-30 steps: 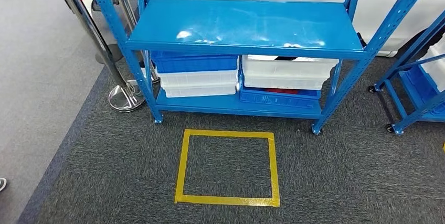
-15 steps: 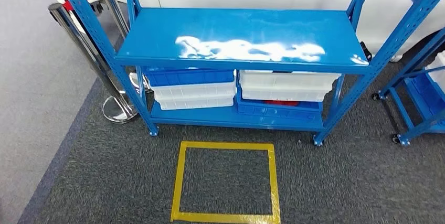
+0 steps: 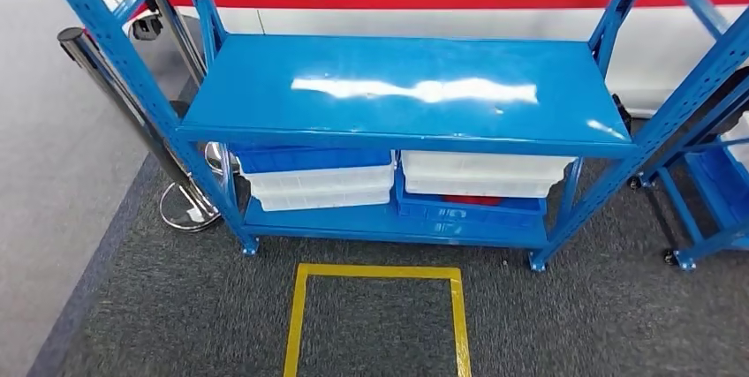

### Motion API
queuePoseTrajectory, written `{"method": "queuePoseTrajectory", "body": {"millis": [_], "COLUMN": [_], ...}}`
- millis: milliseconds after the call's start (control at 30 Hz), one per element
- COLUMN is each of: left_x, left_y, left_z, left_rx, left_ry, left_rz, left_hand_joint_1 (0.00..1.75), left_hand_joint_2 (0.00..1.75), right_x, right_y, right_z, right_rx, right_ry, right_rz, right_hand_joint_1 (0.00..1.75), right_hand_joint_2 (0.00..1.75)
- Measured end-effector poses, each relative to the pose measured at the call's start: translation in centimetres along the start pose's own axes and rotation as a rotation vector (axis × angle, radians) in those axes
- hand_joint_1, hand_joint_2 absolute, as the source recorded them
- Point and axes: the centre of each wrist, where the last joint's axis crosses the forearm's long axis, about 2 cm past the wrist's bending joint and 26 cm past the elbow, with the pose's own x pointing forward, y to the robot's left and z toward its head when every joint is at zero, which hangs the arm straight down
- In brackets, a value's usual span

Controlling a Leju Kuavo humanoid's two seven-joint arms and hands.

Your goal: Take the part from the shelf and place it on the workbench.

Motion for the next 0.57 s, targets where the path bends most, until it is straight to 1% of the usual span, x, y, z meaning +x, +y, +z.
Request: {"method": "queuePoseTrajectory", "body": {"millis": [133, 333, 467, 567], "left_x": [0.28, 0.13, -0.21, -0.10], "left_y": [0.11, 0.10, 0.16, 0.18], "left_z": [-0.10, -0.05, 0.04, 0.01], "left_rx": [0.009, 0.027, 0.039, 0.043], "left_ry": [-0.002, 0.007, 0.017, 0.017], "left_rz": [0.008, 0.009, 0.013, 0.016], "left_hand_joint_1": [0.00, 0.00, 0.00, 0.00], "left_hand_joint_2": [0.00, 0.00, 0.00, 0.00], "right_x": [0.14, 0.02, 0.01, 0.17], "right_y": [-0.04, -0.25, -0.25, -0.38], "right_z": [0.01, -0.03, -0.03, -0.03], "right_rx": [0.010, -0.019, -0.019, -0.019], "right_ry": [-0.013, -0.004, -0.004, -0.007], "right_rz": [-0.018, 0.006, 0.015, 0.022], "right_hand_joint_1": [0.00, 0.00, 0.00, 0.00], "right_hand_joint_2": [0.00, 0.00, 1.75, 1.75]}}
